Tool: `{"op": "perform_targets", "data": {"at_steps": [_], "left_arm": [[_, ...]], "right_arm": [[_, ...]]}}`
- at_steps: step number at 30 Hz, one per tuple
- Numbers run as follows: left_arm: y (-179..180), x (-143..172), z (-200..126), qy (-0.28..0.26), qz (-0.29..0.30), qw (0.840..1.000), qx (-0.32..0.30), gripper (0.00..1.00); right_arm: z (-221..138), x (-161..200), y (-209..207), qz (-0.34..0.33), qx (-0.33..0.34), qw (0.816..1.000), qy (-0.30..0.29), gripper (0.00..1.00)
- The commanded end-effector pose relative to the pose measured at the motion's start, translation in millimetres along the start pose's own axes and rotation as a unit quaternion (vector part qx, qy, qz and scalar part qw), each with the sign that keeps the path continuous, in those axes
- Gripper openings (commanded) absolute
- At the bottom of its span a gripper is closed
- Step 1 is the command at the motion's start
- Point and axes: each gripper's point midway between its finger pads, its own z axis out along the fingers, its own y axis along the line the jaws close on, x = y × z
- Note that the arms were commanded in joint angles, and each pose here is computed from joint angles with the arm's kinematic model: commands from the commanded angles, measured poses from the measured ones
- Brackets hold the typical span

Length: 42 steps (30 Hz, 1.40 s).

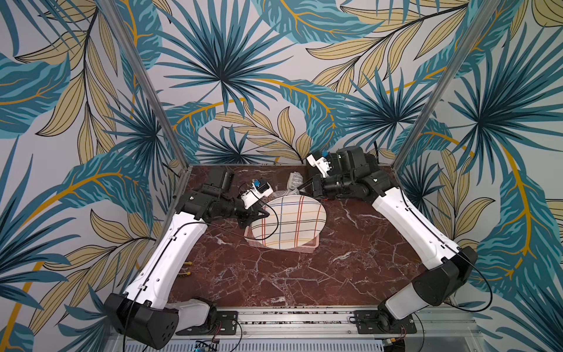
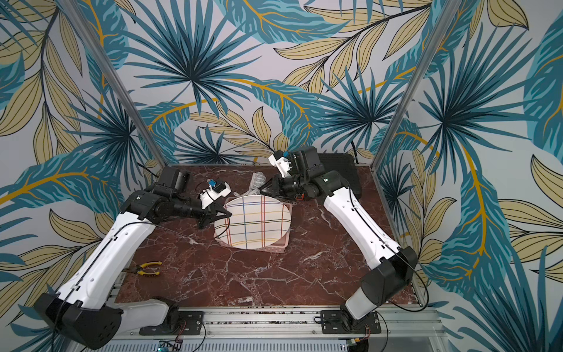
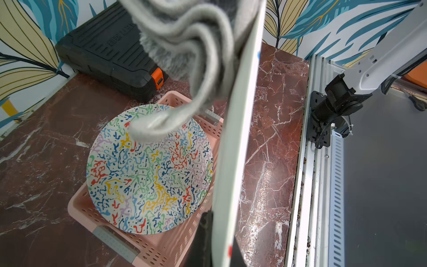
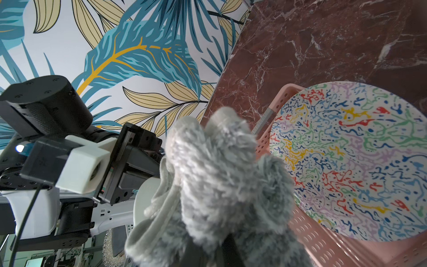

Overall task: Wipe the wet plate dry
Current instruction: Wipe the plate with towel.

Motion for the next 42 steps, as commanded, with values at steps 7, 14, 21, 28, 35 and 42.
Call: {"op": "perform_targets", "data": {"at_steps": [7,14,21,28,35,42], "left_arm": [[41.5,-49.5,-32.5,-0.105,-0.017,0.992,-0.067,0.00],[52.3,-56.2,-40.8,-0.132,-0.054,0.987,-0.071,0.00],[71.3,-57.6,-52.7,-0.162,-0.108,0.979,-0.060,0.00],[79.0,-55.0,-52.9,-0.180,-0.149,0.971,-0.049,0.00],[88.4,-55.9,-51.4,-0.199,-0.204,0.958,-0.037,0.00],[99.3,-58.0,-51.2,-0.219,-0.252,0.942,-0.028,0.00]], "right_arm": [[-24.4,15.3,-10.3,0.041,-0.005,0.999,-0.011,0.00],[-24.4,17.9,-21.1,0.049,0.004,0.999,-0.018,0.00],[-30.1,17.3,-30.9,0.052,0.014,0.998,-0.039,0.00],[-32.1,17.3,-41.9,0.057,0.030,0.997,-0.048,0.00],[-22.5,24.4,-57.0,0.069,0.035,0.996,-0.043,0.00],[-13.6,33.2,-74.2,0.076,0.045,0.995,-0.041,0.00]]}}
